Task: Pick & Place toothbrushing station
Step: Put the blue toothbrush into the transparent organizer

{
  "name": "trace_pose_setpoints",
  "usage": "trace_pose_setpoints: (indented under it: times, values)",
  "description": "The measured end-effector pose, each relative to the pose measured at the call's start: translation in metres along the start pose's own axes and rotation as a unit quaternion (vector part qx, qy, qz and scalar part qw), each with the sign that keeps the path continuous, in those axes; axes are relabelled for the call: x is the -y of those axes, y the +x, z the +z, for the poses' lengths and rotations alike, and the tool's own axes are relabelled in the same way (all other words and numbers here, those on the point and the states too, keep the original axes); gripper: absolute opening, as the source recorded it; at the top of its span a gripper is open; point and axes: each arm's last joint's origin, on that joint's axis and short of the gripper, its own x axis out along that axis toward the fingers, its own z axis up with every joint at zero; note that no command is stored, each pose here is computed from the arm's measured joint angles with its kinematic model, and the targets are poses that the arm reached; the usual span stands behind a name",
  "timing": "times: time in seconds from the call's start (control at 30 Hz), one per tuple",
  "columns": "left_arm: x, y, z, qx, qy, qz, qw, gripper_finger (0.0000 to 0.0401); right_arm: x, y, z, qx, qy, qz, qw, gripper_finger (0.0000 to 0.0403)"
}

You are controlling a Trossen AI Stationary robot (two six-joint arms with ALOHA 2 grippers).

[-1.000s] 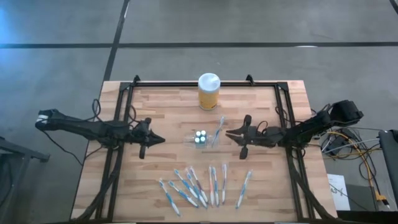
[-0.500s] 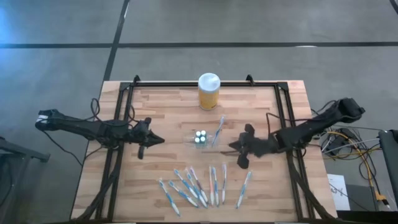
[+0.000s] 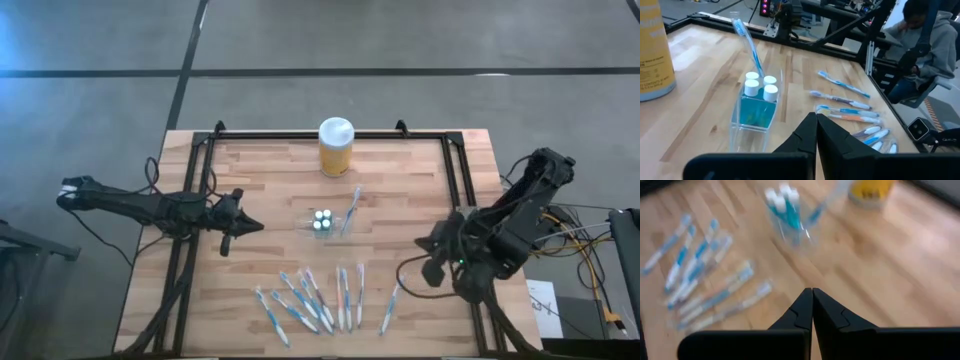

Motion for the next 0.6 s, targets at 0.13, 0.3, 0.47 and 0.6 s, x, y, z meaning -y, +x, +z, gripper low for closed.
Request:
trace_pose_setpoints:
  times: [0.13,0.3,0.47,0.6]
  values:
    - [0.000,0.000,-0.001,-0.006,-0.002,0.001,1.000,0.0010,0.003,0.010,-0.018,-0.087,0.045,-0.006,0.995,0.0008]
    - [0.000,0.000,-0.001,-0.005,0.002,0.001,1.000,0.0011,0.001,0.026,-0.039,-0.140,0.050,0.016,0.989,0.0008]
    - [0.000,0.000,0.003,0.009,-0.003,0.010,1.000,0.0010,0.005,0.042,-0.052,-0.132,0.066,0.020,0.989,0.0022]
    - [0.000,0.000,0.003,0.009,-0.003,0.010,1.000,0.0014,0.006,0.058,-0.068,-0.117,0.117,0.042,0.985,0.0063]
